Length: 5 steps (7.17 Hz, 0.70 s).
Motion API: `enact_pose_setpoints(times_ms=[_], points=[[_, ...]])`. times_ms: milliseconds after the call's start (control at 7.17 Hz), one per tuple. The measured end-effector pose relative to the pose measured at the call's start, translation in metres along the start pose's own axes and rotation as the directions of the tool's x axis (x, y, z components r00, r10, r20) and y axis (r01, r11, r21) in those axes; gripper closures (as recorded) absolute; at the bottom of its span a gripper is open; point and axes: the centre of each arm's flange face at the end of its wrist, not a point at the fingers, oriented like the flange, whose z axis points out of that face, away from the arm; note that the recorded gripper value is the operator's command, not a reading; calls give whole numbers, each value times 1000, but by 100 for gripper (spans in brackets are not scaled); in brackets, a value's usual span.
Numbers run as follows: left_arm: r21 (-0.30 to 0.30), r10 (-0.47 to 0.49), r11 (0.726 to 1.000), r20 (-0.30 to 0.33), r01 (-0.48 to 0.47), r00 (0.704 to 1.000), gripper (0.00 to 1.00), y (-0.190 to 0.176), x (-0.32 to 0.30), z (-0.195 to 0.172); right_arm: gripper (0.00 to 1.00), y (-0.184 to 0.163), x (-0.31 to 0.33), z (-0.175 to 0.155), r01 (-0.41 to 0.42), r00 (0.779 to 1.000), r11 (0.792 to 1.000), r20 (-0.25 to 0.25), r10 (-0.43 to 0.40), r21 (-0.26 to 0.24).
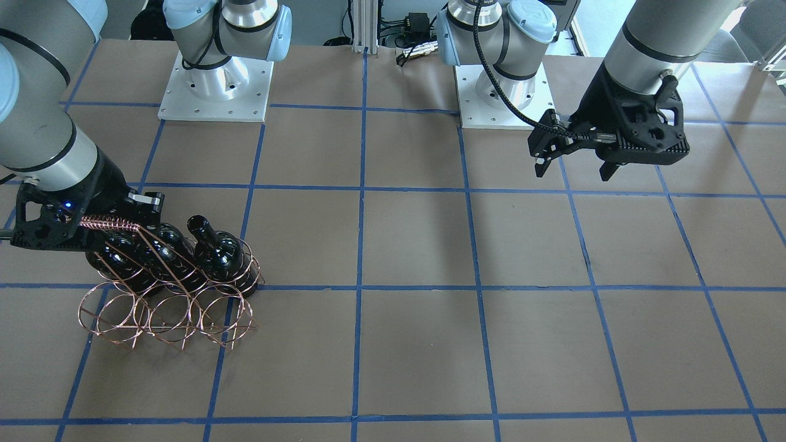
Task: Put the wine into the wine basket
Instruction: 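Open the right gripper to release the bottle in the rack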
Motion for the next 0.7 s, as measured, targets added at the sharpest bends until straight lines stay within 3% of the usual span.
enact_pose_setpoints(times_ms=[140, 279, 419, 558, 698], points=[[0, 1, 1000, 0, -1, 1000, 0, 0, 0, 0, 93, 1, 0, 6, 0, 1000, 1000, 1, 0, -5], [1, 2, 1000, 0, -2, 1000, 0, 0, 0, 0, 68, 1, 0, 10, 1, 1000, 1000, 1, -1, -3], [1, 0, 1000, 1, 0, 1000, 0, 0, 0, 0, 27, 1, 0, 12, 0, 1000, 1000, 1, 0, -4], [1, -3, 1000, 1, 3, 1000, 0, 0, 0, -1, 5, 1, 0, 13, -1, 1000, 1000, 1, 1, -4], [1, -3, 1000, 1, 3, 1000, 0, 0, 0, -1, 1, 1, 0, 13, -4, 1000, 1000, 1, 4, 0]])
